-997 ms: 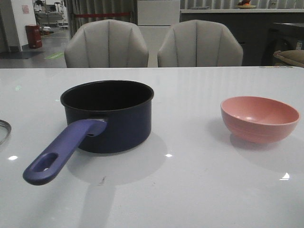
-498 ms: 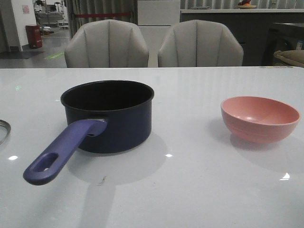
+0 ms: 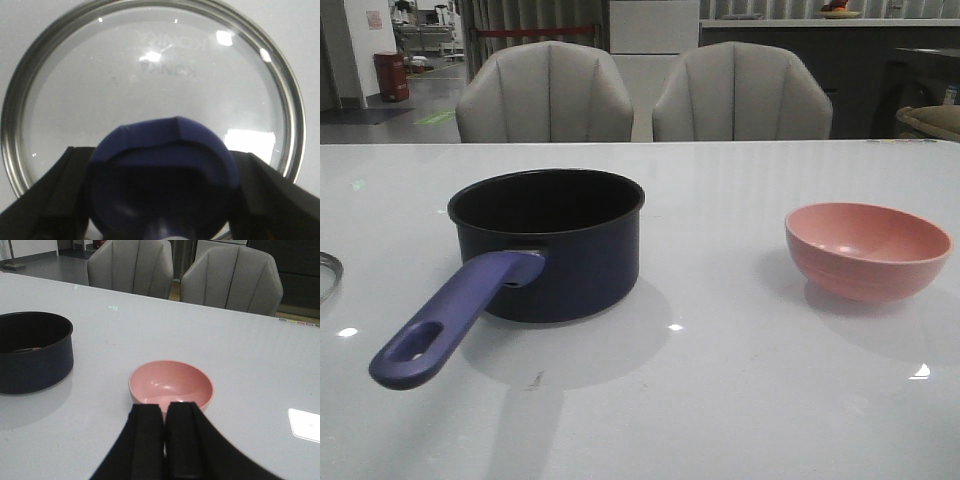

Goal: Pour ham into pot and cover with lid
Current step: 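Grasp the glass lid knob with the left gripper and lift it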

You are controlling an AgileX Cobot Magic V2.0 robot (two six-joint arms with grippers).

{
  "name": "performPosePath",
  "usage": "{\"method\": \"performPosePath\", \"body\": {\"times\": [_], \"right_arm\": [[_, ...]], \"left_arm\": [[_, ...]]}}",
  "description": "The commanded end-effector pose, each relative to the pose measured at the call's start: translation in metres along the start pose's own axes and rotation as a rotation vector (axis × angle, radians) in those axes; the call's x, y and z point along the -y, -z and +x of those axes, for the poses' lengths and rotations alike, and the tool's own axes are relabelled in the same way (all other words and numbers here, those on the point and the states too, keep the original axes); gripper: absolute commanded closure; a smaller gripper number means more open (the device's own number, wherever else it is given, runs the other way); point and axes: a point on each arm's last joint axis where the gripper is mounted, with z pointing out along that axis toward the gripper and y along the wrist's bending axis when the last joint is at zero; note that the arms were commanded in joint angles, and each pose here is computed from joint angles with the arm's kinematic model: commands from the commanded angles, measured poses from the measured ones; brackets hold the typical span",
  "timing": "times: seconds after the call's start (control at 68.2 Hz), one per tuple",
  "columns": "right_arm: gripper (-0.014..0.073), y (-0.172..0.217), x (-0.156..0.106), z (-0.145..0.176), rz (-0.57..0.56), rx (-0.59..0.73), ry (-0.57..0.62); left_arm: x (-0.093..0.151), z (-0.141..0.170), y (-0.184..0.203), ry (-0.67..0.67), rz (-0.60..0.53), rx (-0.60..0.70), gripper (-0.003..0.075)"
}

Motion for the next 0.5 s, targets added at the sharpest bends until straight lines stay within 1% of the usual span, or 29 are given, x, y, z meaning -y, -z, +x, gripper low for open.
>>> {"method": "performPosePath", "body": {"times": [0.0, 0.381, 0.484], "right_arm": [[0.0433, 0.002, 0.001, -0.016, 0.012, 0.105, 0.008], [0.0433, 0.002, 0.001, -0.016, 0.012, 0.105, 0.008], [0.0433, 0.002, 0.001, -0.016, 0.012, 0.105, 0.008]], "left_arm": [[0.003, -0.009, 0.031, -0.001, -0.002, 0.114, 0.0426], [0.007, -0.007, 0.072, -0.008, -0.007, 0.234, 0.0426], [0.015, -0.007, 0.091, -0.029, -0.004, 0.289, 0.0426]]}}
